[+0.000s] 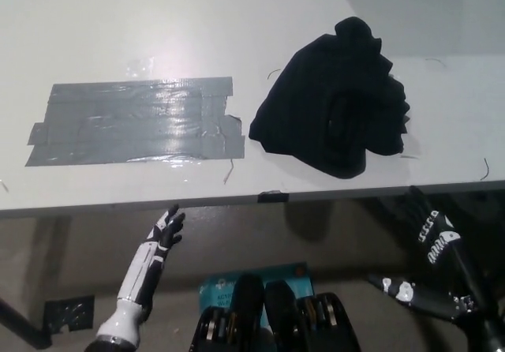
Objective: A person hands a black t-shirt to the robot and rhe robot picks it up with its right hand and places it on the black spot on the desk infron tof it
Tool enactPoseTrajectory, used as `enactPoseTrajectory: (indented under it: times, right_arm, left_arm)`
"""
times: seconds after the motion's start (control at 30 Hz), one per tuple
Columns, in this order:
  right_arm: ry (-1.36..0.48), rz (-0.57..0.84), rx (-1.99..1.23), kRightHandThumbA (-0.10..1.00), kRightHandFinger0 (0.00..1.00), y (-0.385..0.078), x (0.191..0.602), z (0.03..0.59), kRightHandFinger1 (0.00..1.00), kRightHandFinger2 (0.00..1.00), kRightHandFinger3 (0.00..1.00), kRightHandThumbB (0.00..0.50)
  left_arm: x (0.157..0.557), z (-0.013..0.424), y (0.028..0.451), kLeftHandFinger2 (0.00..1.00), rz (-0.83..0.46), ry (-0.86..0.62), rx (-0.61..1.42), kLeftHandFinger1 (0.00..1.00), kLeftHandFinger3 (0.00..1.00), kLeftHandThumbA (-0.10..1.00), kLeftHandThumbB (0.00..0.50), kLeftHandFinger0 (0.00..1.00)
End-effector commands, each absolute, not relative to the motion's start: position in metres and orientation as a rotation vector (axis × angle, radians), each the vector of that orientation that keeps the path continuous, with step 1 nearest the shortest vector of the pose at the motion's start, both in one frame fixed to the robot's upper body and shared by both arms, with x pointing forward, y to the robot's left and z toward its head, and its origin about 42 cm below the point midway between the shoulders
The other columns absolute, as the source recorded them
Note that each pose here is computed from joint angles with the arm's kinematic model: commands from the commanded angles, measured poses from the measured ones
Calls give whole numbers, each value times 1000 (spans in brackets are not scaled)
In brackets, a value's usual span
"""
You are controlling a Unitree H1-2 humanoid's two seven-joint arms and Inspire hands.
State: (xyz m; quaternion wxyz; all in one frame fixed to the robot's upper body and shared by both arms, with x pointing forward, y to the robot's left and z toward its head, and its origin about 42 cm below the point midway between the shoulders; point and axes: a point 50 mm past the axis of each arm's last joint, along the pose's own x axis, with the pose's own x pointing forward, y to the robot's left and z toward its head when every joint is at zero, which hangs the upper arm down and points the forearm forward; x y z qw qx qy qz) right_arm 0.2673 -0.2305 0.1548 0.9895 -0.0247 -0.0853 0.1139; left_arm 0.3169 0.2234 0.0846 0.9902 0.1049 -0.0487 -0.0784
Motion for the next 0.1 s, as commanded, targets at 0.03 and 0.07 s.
enactPoseTrajectory:
  times: [0.03, 0.07]
  right_arm:
    - [-214, 230, -101, 1000, 1000, -234, 272, 163, 1000, 1000, 1000, 130]
    - [-211, 230, -103, 1000, 1000, -234, 272, 162, 1000, 1000, 1000, 130]
  left_arm:
    - [322, 93, 226, 1000, -159, -152, 223, 1000, 1000, 1000, 485, 1000]
    - [322, 93, 226, 1000, -157, -150, 220, 1000, 1000, 1000, 485, 1000]
